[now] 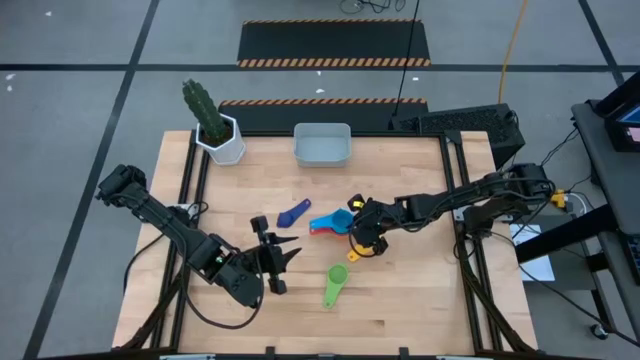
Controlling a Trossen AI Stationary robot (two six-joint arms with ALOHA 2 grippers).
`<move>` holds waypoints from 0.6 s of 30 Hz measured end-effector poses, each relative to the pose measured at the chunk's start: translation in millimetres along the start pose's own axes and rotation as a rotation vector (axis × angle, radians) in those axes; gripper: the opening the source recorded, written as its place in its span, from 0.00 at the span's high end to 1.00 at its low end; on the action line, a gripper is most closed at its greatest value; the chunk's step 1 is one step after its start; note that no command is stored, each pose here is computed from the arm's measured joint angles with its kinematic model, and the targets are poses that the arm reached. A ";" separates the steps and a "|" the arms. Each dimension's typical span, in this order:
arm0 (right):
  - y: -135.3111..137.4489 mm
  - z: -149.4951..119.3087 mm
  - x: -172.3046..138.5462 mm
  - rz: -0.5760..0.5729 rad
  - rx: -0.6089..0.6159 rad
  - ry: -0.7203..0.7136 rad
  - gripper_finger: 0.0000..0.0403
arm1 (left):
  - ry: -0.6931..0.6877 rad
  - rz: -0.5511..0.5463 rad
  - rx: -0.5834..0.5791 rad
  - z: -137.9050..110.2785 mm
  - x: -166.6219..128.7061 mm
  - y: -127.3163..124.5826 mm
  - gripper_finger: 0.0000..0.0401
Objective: Nest measuring cups in basket
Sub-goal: Stack the light blue measuring cup on top of the red measuring cup
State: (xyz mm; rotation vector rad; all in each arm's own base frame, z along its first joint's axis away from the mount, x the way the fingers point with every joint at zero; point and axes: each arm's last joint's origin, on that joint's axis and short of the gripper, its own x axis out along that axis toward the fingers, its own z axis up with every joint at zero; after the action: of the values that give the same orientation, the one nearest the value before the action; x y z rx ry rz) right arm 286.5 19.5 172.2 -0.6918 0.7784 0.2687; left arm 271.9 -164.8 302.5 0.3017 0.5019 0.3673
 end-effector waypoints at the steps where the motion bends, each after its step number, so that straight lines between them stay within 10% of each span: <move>1: 0.0 0.0 -0.1 0.000 0.000 0.000 0.85 | 0.000 -0.001 -0.002 0.0 0.0 0.0 0.68; 18: -0.3 0.4 -0.4 -0.004 0.029 -0.005 0.77 | 0.021 -0.018 -0.049 0.3 6.6 4.1 0.68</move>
State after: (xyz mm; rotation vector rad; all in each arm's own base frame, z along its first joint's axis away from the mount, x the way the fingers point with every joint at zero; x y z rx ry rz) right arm 286.5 19.5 172.9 -0.6650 0.7748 0.2552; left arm 276.3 -158.6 301.5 0.2464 0.5156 0.3652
